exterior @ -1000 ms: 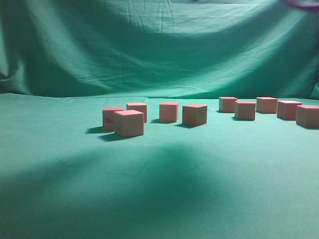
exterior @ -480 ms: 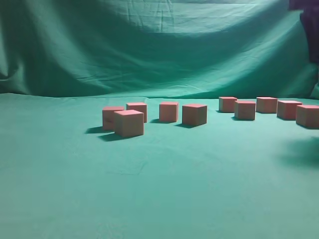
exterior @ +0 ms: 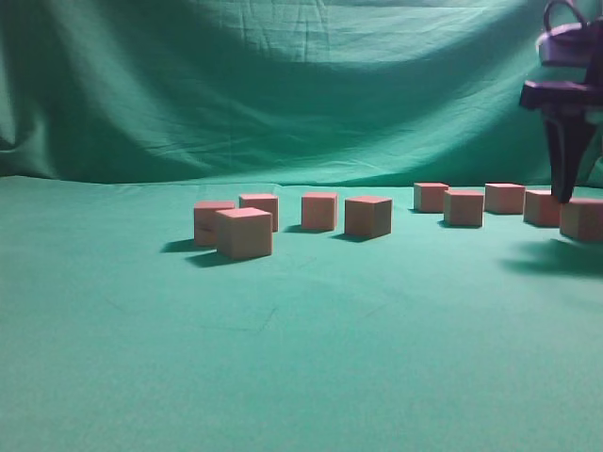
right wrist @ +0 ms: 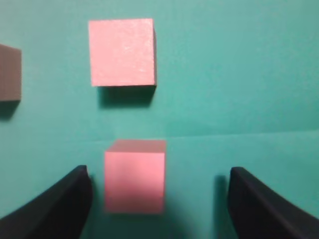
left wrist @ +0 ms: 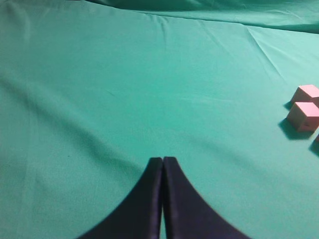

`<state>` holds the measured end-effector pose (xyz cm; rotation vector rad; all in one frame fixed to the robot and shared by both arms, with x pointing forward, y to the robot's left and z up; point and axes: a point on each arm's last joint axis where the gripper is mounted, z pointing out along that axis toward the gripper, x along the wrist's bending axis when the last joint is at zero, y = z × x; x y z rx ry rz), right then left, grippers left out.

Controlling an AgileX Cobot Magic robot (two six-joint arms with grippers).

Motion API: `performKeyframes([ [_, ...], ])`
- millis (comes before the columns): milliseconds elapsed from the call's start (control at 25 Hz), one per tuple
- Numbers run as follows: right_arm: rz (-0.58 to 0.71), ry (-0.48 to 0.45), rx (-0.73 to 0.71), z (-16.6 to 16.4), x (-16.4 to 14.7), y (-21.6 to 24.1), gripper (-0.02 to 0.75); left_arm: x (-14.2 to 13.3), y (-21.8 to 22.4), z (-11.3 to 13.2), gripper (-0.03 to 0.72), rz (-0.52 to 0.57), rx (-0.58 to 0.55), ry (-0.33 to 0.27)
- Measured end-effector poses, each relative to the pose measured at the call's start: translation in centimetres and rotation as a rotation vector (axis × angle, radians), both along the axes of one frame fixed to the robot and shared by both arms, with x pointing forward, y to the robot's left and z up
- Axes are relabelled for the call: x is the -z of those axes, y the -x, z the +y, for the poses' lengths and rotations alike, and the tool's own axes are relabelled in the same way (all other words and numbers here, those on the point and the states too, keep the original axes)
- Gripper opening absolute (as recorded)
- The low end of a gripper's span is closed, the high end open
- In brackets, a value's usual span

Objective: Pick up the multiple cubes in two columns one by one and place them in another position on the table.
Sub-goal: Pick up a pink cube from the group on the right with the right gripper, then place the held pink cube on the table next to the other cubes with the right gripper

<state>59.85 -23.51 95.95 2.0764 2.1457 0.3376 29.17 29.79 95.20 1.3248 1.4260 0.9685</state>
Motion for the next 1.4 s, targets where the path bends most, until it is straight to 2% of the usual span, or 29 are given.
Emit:
performKeyframes([
  [200,0.012,0.001,0.002,0.1,1.8,-0.6,0.54,0.0,0.0,0.0,0.0,0.0,0.0,0.0],
  [400,0.0,0.002,-0.024,0.2,2.0,-0.8,0.261,0.0,0.0,0.0,0.0,0.0,0.0,0.0],
  [440,0.0,0.0,-0.025,0.2,2.0,-0.8,0.249,0.0,0.0,0.0,0.0,0.0,0.0,0.0],
  [640,0.004,-0.025,-0.116,1.3,0.3,0.1,0.26,0.0,0.0,0.0,0.0,0.0,0.0,0.0],
  [880,-0.052,-0.056,-0.449,7.9,-4.7,4.4,0.26,0.0,0.0,0.0,0.0,0.0,0.0,0.0],
  [1080,0.02,-0.039,-0.73,14.2,-5.9,8.2,0.26,0.0,0.0,0.0,0.0,0.0,0.0,0.0],
  [1200,0.014,-0.016,-0.864,17.5,-6.4,9.2,0.26,0.0,0.0,0.0,0.0,0.0,0.0,0.0],
  [1400,0.024,0.036,-1.035,21.3,-4.9,9.4,0.26,0.0,0.0,0.0,0.0,0.0,0.0,0.0],
])
